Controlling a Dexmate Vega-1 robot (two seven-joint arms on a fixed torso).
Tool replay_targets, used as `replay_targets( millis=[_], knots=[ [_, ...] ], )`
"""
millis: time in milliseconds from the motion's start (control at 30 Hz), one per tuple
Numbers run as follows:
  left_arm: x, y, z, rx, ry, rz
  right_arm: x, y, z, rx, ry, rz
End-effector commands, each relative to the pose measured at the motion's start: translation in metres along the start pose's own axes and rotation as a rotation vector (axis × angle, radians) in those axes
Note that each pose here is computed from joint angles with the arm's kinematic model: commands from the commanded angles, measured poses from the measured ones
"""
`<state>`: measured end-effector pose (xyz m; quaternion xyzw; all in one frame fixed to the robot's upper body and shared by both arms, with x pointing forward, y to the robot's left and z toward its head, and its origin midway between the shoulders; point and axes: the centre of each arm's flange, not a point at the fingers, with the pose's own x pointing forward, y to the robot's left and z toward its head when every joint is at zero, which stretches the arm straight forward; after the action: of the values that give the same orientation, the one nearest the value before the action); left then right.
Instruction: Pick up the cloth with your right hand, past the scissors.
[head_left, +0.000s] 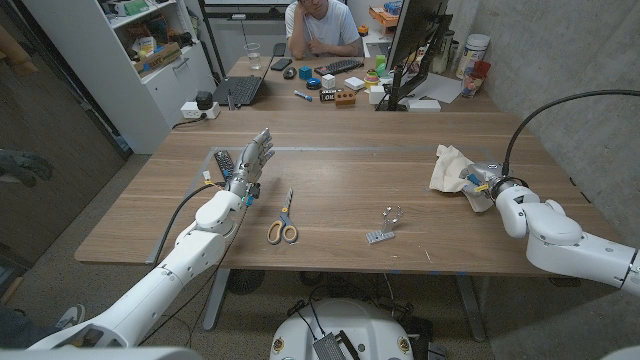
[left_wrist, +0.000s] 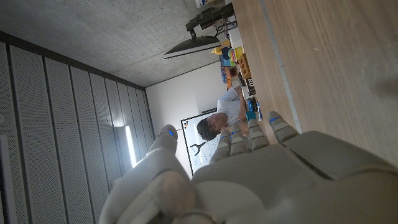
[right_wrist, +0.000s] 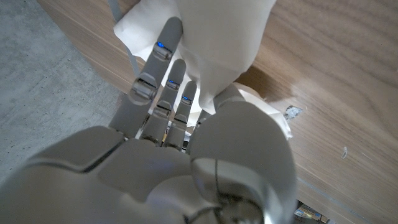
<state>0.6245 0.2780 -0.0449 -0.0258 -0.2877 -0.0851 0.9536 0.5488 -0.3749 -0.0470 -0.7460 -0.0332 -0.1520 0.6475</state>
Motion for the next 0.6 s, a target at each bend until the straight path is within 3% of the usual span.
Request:
replay_targets(
  millis=[33,333,600],
  knots=[
    [-0.0023,0.0041,0.0000,-0.001,0.005,0.012,0.0000,0.0028,0.0025,0.022,-0.009,-0.069],
    [-0.0021,0.0051,0.0017,-0.001,0.001,0.015,0.0020,0.0018,0.0058,0.020,-0.008,-0.086],
    [0.0000,0.0051,0.0008,0.000,0.007,0.009,0.0039,-0.0019,0.0048,0.074,-0.012,-0.041]
  ],
)
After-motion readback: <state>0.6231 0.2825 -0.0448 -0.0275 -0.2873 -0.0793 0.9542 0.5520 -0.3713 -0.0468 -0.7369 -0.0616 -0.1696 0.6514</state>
